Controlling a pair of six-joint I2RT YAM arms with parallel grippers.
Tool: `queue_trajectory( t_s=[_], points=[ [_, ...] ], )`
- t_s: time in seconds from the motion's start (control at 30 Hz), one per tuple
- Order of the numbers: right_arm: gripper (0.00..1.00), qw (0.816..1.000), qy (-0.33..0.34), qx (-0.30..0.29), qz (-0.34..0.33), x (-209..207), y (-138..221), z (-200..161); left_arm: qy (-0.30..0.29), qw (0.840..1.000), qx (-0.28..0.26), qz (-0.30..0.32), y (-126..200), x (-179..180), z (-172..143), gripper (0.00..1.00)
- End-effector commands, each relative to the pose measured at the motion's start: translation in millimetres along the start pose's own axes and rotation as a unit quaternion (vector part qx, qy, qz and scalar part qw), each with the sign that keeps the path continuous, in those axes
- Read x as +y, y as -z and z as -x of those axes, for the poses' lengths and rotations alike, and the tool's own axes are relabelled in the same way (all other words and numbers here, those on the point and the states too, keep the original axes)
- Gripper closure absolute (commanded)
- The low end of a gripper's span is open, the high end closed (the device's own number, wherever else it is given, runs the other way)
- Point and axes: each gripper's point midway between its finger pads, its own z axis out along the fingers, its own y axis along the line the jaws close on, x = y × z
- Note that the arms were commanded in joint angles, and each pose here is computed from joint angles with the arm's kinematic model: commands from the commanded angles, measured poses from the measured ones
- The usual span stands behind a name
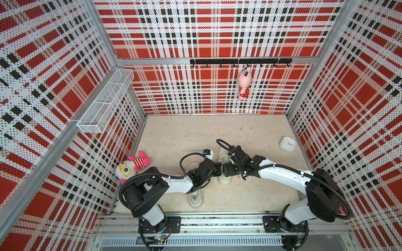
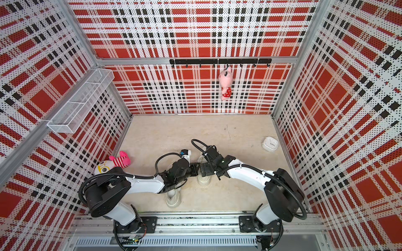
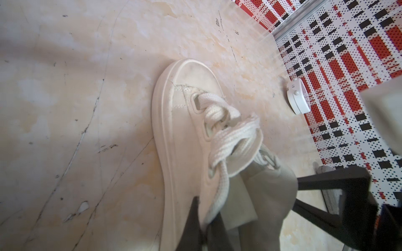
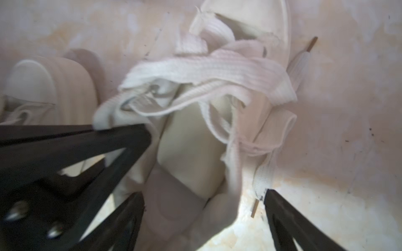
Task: Remove the insole from the shoe
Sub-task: Adjust the shoe at the center of the board.
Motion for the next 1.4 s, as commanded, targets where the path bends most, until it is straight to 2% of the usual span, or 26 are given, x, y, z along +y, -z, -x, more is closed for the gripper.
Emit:
queue_trajectory(
  t_s=[0.0,0.23,0.37,0.53,0.73,0.93,1.03,1.17,1.37],
  points=[
    [0.1,0.999,-0.011,0.019,-0.038,-13.3,-0.7,-8.0,0.006,0.999,-0.02,-0.032,7.7,-16.3,10.1,0.99],
    [0.11,0.997,-0.005,0.03,-0.074,-24.2,-20.8,-13.7,0.003,0.999,-0.014,-0.043,6.3,-21.3,9.0,0.98],
    [0.12,0.991,0.008,0.03,-0.13,-39.6,-30.1,-9.6,0.001,0.999,-0.012,-0.049,8.1,-23.7,9.2,0.98],
    [0.15,0.988,-0.001,-0.052,-0.148,-47.3,-20.3,20.7,0.003,0.998,-0.011,-0.054,10.3,-25.0,9.9,0.97],
    [0.18,0.979,-0.006,-0.172,-0.11,-37.2,8.7,70.5,0.0,0.998,0.001,-0.068,9.9,-30.6,7.4,0.96],
    [0.2,0.972,-0.03,-0.23,-0.029,-23.3,30.0,100.2,-0.001,0.997,0.011,-0.073,7.0,-32.8,3.5,0.96],
    [0.21,0.97,-0.043,-0.24,-0.002,-22.4,31.7,106.0,-0.003,0.997,0.016,-0.076,4.9,-34.8,2.2,0.96],
    [0.22,0.972,-0.04,-0.23,-0.003,-24.6,29.9,105.4,-0.004,0.997,0.02,-0.078,2.7,-35.8,0.8,0.95],
    [0.15,0.977,-0.03,-0.211,0.011,-25.2,45.3,83.4,0.002,0.997,0.019,-0.078,2.2,-36.9,2.1,0.94]
  ],
)
